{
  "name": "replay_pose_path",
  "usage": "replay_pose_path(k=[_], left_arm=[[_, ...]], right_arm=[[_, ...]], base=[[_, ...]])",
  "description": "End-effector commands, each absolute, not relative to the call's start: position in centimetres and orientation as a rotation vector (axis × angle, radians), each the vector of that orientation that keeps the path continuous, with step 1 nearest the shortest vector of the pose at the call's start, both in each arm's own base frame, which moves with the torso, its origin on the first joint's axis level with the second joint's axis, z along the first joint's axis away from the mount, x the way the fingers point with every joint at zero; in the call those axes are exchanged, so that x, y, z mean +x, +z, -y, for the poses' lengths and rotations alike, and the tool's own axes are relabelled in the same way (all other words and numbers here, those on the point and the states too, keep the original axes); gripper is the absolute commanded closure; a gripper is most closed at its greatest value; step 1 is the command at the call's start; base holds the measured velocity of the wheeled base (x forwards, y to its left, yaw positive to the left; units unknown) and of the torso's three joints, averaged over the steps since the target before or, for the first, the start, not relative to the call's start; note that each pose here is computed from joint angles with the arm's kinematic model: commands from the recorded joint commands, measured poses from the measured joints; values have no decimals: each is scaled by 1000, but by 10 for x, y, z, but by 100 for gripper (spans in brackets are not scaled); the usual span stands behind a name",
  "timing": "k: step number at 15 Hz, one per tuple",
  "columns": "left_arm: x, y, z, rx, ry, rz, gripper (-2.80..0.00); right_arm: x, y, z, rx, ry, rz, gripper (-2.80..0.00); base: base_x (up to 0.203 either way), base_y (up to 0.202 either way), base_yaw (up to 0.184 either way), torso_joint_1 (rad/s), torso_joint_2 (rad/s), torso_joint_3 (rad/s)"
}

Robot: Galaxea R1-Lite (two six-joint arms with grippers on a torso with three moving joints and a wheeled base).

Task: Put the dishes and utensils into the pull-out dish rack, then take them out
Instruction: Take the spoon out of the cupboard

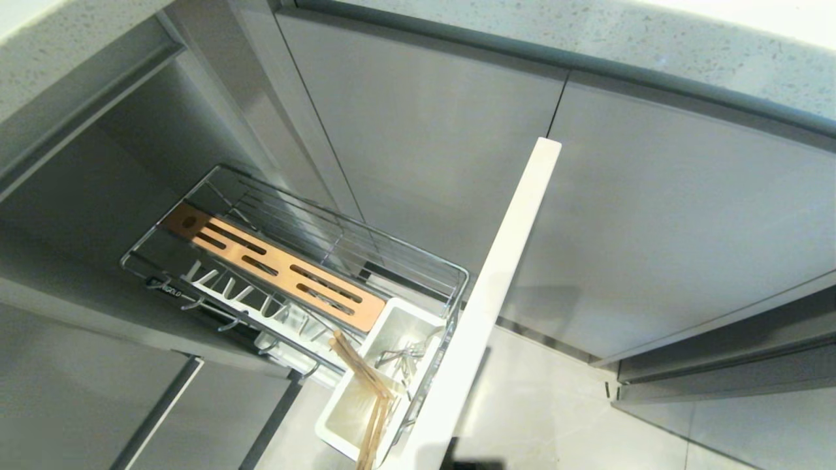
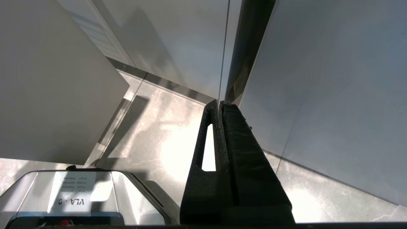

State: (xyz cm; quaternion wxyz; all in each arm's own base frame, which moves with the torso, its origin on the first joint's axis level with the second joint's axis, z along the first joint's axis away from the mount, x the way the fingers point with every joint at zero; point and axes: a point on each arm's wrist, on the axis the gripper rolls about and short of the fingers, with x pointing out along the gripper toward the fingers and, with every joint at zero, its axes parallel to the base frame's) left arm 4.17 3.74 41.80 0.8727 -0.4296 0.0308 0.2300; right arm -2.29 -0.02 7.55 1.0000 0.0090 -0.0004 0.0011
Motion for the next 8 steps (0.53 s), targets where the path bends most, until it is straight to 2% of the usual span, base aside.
replay_pose_path(k=[1, 8], left_arm=[[43, 417, -39, -912, 484, -74, 0], [43, 416, -39, -930, 490, -69, 0]], right_arm=[[-23, 75, 0, 18, 3, -2, 0], [-23, 75, 0, 18, 3, -2, 0]], base=[[0, 0, 0, 0, 0, 0], [0, 0, 0, 0, 0, 0]])
